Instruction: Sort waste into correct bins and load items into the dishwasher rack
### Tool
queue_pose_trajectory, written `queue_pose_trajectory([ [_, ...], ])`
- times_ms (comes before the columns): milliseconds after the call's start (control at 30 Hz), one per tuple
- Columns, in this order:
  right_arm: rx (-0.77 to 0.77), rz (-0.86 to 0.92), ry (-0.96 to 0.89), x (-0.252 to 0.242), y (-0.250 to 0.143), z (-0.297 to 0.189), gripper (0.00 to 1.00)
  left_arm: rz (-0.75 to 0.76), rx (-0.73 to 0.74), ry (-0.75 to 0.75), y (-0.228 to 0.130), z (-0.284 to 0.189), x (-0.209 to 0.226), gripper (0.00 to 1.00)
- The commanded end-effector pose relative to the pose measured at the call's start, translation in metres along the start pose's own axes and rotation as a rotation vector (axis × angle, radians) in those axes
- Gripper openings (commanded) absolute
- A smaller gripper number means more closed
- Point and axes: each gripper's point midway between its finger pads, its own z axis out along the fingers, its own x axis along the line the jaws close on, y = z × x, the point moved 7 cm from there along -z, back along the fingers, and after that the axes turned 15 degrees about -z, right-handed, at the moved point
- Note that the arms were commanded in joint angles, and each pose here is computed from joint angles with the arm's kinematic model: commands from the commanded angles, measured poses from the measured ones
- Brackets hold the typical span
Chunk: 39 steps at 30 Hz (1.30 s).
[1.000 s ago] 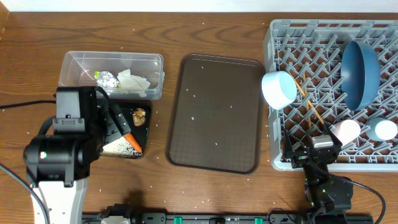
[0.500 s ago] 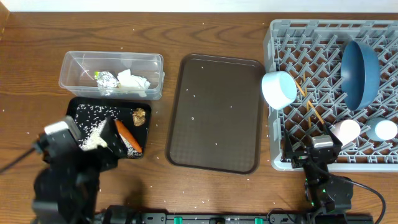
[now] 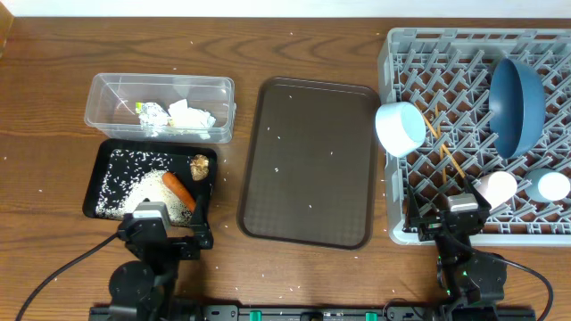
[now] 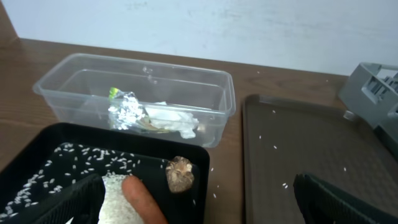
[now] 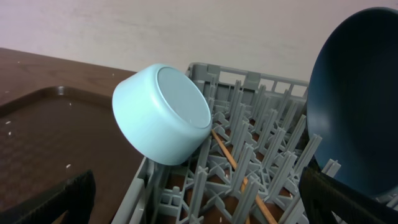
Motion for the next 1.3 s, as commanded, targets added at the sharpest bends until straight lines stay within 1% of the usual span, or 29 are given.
queue_pose_trajectory([
  [0,0.011,-0.009,-0.016,-0.003,-0.002,0.0,0.99,0.02,-0.002,-0.031,-0.008,0.006,0.0,0.98],
  [333,0.011,-0.009,-0.016,-0.003,-0.002,0.0,0.99,0.024,0.044,-0.01,-0.043,0.033,0.014,0.98],
  [533,0.011,-0.009,-0.016,-0.003,-0.002,0.0,0.99,0.023,0.027,-0.017,-0.06,0.049,0.02,0.98],
  [700,0.011,-0.009,-0.016,-0.003,-0.002,0.0,0.99,0.021,0.0,-0.029,-0.058,0.05,0.019,0.98],
  [1267,0.011,-0.009,-0.016,-0.003,-0.002,0.0,0.99,0.021,0.002,-0.028,-0.058,0.05,0.019,0.98],
])
